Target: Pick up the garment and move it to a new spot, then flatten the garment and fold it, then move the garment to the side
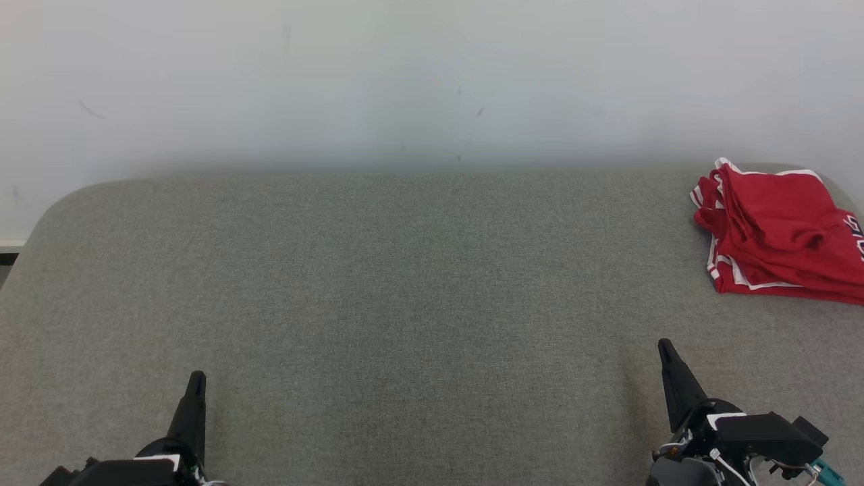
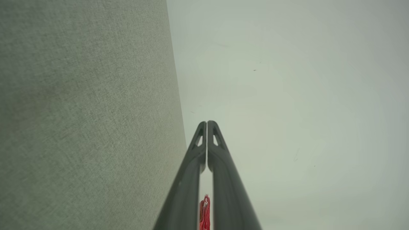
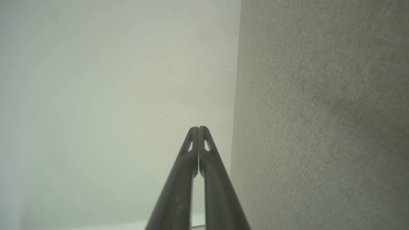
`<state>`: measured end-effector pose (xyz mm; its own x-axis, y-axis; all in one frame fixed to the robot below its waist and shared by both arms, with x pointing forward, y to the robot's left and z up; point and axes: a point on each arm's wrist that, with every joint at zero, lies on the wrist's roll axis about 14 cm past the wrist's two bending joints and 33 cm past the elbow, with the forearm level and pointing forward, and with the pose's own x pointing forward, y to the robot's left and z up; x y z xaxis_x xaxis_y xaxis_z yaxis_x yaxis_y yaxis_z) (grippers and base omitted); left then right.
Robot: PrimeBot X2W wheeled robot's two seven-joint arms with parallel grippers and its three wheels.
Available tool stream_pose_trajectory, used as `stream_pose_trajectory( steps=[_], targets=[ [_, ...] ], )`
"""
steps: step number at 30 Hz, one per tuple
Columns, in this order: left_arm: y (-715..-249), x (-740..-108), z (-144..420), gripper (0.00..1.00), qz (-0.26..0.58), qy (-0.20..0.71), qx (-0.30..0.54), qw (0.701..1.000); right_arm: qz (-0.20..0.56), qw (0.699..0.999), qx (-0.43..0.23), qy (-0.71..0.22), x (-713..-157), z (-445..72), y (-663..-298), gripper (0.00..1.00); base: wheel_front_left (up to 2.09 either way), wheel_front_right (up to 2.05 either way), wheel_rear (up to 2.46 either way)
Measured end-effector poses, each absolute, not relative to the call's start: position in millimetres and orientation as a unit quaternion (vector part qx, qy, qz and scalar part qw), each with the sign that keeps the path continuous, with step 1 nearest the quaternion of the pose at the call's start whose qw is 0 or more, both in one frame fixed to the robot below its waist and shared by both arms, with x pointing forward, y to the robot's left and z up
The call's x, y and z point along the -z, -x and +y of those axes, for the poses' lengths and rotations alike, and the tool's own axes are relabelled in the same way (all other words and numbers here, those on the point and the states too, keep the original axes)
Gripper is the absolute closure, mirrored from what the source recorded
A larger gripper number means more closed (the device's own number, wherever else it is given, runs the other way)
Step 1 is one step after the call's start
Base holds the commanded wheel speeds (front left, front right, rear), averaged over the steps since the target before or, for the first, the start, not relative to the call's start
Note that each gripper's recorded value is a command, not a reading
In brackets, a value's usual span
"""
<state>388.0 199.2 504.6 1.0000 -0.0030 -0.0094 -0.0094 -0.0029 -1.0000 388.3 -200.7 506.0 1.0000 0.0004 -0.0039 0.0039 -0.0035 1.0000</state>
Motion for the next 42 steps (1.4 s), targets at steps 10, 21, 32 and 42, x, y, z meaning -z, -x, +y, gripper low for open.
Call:
stream_pose_trajectory(
  steps=[10,21,32,42],
  targets=[
    [-388.0,-504.6,199.3,1.00,0.004,0.708,-0.002,0.706,0.002,0.706,0.001,-0.708,-505.8,-200.6,-388.3,1.00,0.00,0.00,0.00],
    [-388.0,-504.6,199.3,1.00,0.004,0.708,-0.002,0.706,0.002,0.706,0.001,-0.709,-505.9,-200.7,-388.3,1.00,0.00,0.00,0.00],
    [-388.0,-504.7,199.2,1.00,0.004,0.708,-0.002,0.706,0.001,0.706,0.001,-0.709,-505.9,-200.7,-388.3,1.00,0.00,0.00,0.00],
    [-388.0,-504.7,199.3,1.00,0.004,0.708,-0.002,0.706,0.001,0.705,0.002,-0.709,-505.9,-200.8,-388.3,1.00,0.00,0.00,0.00]
  ],
)
